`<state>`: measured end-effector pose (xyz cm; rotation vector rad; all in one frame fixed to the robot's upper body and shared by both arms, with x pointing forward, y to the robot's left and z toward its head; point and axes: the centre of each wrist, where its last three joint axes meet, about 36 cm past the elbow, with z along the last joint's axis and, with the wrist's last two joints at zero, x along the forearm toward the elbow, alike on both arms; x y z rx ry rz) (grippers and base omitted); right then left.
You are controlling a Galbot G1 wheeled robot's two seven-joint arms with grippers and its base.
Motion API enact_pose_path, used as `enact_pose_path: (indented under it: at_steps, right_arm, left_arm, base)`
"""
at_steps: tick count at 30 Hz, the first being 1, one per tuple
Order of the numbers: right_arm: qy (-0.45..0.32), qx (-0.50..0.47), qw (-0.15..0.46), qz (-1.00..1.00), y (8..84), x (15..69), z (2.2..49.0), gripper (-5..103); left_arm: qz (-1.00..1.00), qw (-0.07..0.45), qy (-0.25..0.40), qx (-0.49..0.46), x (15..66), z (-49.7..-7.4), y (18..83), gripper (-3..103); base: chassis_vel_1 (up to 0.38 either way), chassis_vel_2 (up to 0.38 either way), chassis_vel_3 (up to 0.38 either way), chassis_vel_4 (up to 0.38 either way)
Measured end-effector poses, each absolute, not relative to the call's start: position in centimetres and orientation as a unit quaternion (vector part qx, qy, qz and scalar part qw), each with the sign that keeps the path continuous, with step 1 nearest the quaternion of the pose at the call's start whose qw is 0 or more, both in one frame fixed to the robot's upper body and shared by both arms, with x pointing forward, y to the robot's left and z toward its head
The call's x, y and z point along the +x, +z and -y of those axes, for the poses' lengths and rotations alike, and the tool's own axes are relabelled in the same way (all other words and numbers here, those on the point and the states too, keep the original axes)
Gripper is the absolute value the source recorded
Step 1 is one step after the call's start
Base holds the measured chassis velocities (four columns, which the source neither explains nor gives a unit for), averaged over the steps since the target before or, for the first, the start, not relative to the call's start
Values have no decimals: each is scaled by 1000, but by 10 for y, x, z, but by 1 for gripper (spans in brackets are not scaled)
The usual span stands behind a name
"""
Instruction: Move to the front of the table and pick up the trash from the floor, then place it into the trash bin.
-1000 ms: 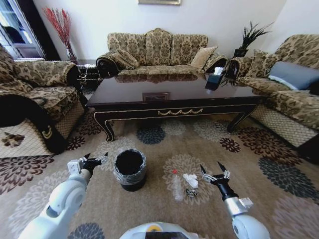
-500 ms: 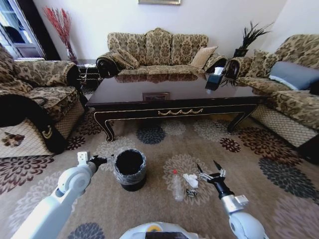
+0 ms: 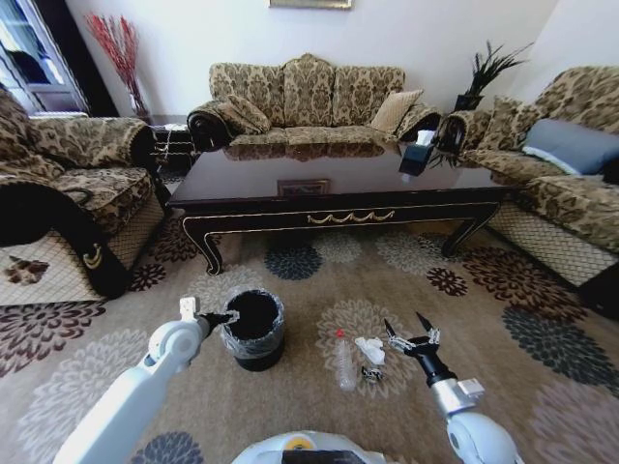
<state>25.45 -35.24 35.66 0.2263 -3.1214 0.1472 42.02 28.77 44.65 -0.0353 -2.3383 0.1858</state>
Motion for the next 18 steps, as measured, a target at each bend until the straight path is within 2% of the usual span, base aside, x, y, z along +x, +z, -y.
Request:
enact_pose_path:
  at_steps: [6, 16, 18]
  right_arm:
    - [47, 71, 7, 996, 355, 254, 353, 100]
    - [47, 70, 6, 996, 355, 255, 355, 100]
    - [47, 69, 6, 996, 355, 255, 355, 100]
  left_arm:
    - [904, 416, 103, -1, 433, -282, 436, 100]
    - [895, 432, 107, 11, 444, -283, 422, 103]
    - [895, 433, 107, 15, 445, -282, 420, 95]
  base:
    - [0, 0, 0, 0]
    - [0, 0, 0, 0]
    - [0, 0, 0, 0]
